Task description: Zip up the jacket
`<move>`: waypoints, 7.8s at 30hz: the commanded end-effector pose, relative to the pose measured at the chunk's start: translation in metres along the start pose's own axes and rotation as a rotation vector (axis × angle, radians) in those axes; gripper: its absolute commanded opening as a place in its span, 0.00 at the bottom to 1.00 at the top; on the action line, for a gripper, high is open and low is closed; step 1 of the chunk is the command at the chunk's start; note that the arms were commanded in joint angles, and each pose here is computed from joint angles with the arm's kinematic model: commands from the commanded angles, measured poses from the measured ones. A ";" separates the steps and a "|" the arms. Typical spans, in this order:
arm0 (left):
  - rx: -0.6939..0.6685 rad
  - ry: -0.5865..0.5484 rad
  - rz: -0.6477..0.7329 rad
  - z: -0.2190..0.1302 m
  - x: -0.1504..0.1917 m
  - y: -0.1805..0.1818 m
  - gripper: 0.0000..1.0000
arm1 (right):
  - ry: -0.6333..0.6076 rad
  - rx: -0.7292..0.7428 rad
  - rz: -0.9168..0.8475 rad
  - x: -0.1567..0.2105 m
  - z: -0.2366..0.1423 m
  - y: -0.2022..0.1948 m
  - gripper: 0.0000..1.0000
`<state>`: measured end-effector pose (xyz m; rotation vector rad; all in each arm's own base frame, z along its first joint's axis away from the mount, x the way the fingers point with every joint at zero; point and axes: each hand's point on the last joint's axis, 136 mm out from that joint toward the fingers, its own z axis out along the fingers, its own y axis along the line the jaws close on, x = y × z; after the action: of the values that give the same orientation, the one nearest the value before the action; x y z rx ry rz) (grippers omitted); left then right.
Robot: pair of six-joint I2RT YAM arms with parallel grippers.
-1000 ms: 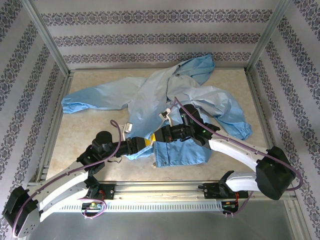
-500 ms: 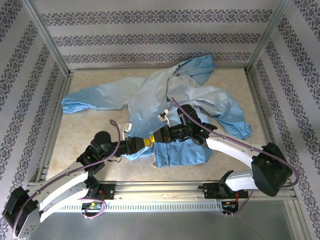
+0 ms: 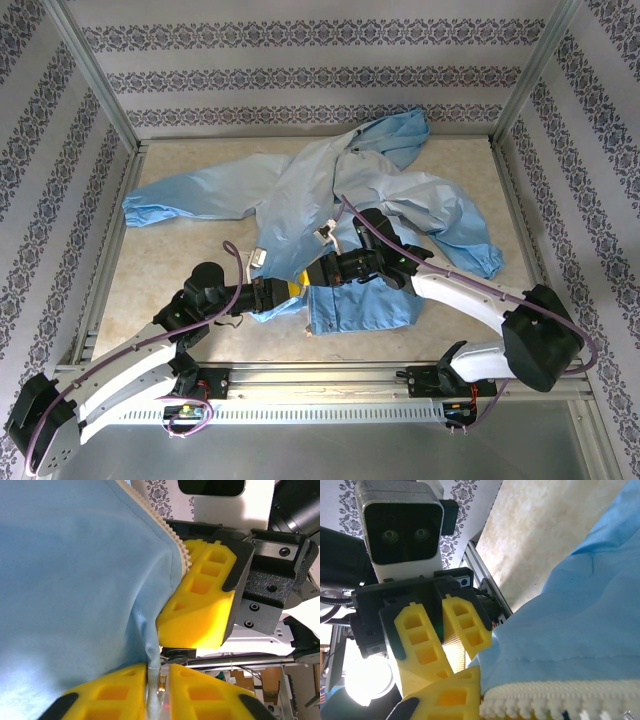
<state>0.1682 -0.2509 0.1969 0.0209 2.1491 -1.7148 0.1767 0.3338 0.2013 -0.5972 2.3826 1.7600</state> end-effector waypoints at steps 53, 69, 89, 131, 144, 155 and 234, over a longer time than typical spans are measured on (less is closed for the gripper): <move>-0.552 -0.163 0.016 -0.078 0.010 0.096 0.00 | 0.275 1.107 0.168 0.107 0.012 -0.171 0.60; -0.470 -0.139 0.008 -0.060 0.006 0.085 0.00 | 0.117 1.062 -0.010 0.086 -0.011 -0.133 0.01; -0.429 -0.066 0.150 0.062 0.017 0.069 0.00 | 0.085 0.773 -0.027 0.071 -0.033 -0.114 0.00; -0.458 -0.051 0.004 0.087 0.039 0.137 0.00 | 0.173 0.780 0.170 0.116 -0.005 -0.158 0.25; -0.373 -0.148 0.091 0.050 -0.012 0.070 0.00 | -0.103 0.583 -0.151 0.053 -0.039 -0.091 0.00; -0.216 -0.225 0.225 0.043 -0.040 0.015 0.00 | -0.257 0.370 -0.256 0.011 -0.055 -0.053 0.00; -0.102 -0.363 0.259 0.042 -0.055 0.009 0.00 | -0.365 0.252 -0.130 -0.002 -0.054 -0.050 0.00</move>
<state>0.2310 -0.2759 0.1932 -0.0272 1.9005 -1.3227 0.2012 0.2699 0.1651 -0.3485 2.2604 1.3266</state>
